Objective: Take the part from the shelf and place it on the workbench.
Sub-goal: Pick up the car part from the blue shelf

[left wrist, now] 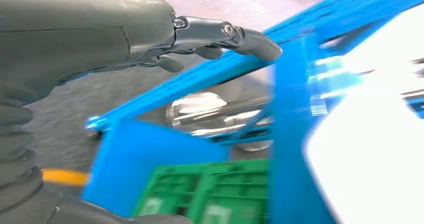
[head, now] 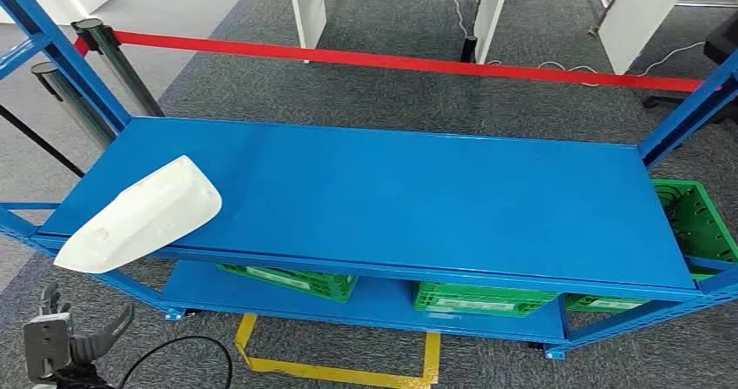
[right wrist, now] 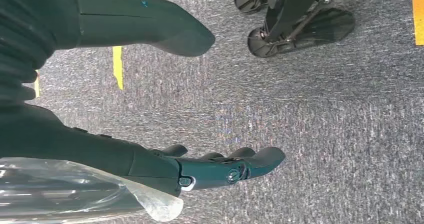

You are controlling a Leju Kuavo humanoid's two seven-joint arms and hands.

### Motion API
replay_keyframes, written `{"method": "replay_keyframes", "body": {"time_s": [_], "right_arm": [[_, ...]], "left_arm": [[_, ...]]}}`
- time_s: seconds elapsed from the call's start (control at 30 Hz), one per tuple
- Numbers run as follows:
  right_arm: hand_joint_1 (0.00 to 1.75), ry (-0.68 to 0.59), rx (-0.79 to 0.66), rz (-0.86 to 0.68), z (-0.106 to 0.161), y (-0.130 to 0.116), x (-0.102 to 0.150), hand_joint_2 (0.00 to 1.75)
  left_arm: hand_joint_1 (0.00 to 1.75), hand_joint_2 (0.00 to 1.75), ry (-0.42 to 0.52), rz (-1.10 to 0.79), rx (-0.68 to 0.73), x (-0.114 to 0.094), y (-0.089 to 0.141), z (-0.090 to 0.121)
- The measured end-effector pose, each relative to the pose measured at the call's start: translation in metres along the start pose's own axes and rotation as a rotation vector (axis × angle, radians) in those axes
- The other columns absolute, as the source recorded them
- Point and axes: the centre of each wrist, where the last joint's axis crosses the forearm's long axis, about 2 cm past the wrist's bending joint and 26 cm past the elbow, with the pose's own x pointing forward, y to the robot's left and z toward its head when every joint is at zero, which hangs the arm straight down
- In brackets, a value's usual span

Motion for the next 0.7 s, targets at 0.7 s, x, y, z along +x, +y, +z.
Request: {"method": "replay_keyframes", "body": {"time_s": [0.7], "right_arm": [[0.00, 0.018, -0.006, 0.007, 0.001, 0.018, 0.015, 1.75]], "left_arm": [[0.00, 1.75, -0.237, 0.025, 0.184, 0.076, -0.040, -0.002]]}}
